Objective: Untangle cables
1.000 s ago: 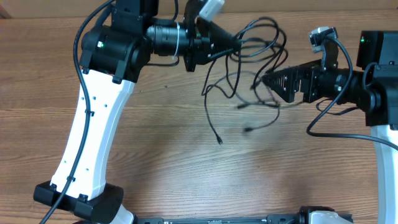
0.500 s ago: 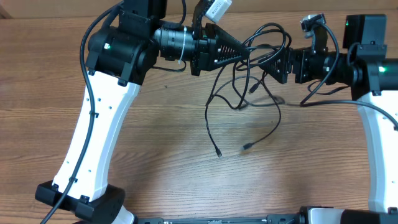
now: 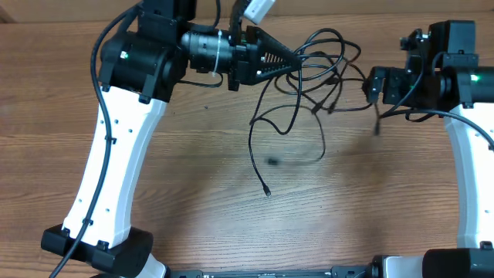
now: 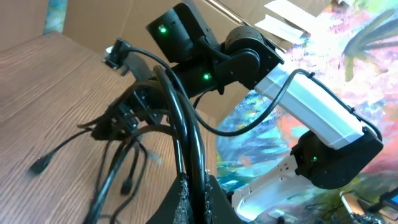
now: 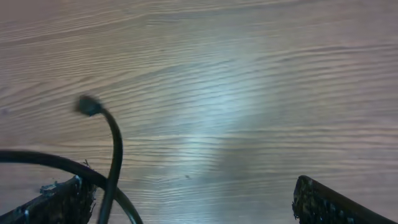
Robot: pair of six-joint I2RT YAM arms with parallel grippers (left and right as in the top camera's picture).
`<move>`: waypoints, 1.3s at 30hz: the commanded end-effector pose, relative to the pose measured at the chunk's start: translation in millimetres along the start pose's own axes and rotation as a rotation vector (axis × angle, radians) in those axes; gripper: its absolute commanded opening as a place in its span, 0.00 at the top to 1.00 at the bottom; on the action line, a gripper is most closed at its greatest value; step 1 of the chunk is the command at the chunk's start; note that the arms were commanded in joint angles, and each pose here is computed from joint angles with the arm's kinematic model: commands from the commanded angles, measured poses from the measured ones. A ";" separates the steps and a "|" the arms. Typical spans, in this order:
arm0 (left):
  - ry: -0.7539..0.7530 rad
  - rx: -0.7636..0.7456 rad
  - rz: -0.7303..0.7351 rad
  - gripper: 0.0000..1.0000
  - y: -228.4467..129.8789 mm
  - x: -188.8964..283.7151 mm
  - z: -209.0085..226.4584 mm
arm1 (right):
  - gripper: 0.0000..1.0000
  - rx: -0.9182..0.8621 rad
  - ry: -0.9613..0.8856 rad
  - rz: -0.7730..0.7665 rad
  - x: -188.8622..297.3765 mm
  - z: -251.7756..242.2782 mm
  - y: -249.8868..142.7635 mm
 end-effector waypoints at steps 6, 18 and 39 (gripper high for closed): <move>0.123 0.035 -0.033 0.96 3.1 19.0 15.7 | 0.00 0.002 0.194 -0.025 4.2 27.3 5.9; 0.283 -0.050 0.056 0.96 -24.4 35.9 43.0 | 0.00 0.470 0.890 -0.213 60.0 118.2 -8.3; 0.172 -0.436 0.377 0.95 -95.6 33.1 23.9 | 0.11 0.828 1.256 -0.509 111.1 191.7 -16.9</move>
Point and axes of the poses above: each gripper's point midway between its finger pads, its own x axis back along the fingers, its own z axis along the line the jaws close on, y = z × x, the point moved 2 cm from there along x, back along the fingers, and after that the axes turned 6 degrees about x, right-handed, at the moved point
